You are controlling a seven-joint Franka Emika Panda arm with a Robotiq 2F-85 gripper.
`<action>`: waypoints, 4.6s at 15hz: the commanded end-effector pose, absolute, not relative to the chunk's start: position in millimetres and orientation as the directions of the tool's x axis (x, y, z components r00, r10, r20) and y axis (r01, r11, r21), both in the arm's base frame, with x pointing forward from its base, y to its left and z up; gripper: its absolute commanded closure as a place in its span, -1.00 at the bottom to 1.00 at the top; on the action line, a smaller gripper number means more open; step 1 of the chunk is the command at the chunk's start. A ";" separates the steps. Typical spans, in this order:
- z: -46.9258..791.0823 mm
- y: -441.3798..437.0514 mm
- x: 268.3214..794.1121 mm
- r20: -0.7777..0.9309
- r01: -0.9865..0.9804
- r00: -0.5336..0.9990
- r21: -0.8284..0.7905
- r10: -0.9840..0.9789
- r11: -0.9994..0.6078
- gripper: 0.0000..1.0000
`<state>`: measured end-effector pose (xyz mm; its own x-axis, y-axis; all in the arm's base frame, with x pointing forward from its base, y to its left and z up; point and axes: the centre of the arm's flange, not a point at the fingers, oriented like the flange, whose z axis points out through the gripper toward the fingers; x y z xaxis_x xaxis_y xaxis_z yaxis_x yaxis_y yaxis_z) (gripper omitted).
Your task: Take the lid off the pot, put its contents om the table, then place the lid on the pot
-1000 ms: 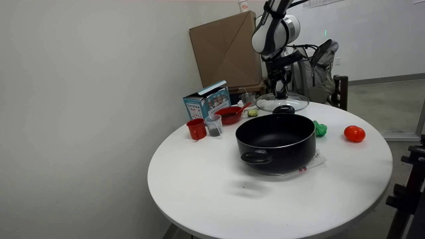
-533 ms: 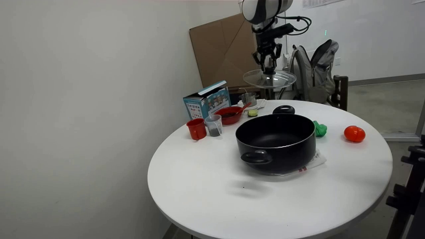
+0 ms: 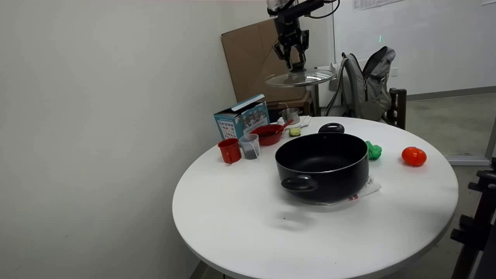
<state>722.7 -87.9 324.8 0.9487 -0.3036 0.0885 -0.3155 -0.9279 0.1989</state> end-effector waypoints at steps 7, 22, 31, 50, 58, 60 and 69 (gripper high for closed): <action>269.3 27.0 623.7 -0.135 0.046 0.991 0.344 -0.001 -0.938 0.52; 230.0 106.6 538.9 -0.293 0.342 0.927 0.395 0.236 -0.852 0.52; 207.5 126.3 546.9 -0.325 0.367 0.913 0.391 0.247 -0.844 0.52; 176.1 144.3 584.9 -0.317 0.365 0.916 0.395 0.248 -0.843 0.52; 173.7 147.9 585.1 -0.287 0.351 0.925 0.395 0.249 -0.849 0.52; 171.9 147.1 581.8 -0.271 0.344 0.929 0.385 0.251 -0.857 0.52; 161.5 132.7 568.4 -0.111 0.306 0.952 0.328 0.285 -0.894 0.52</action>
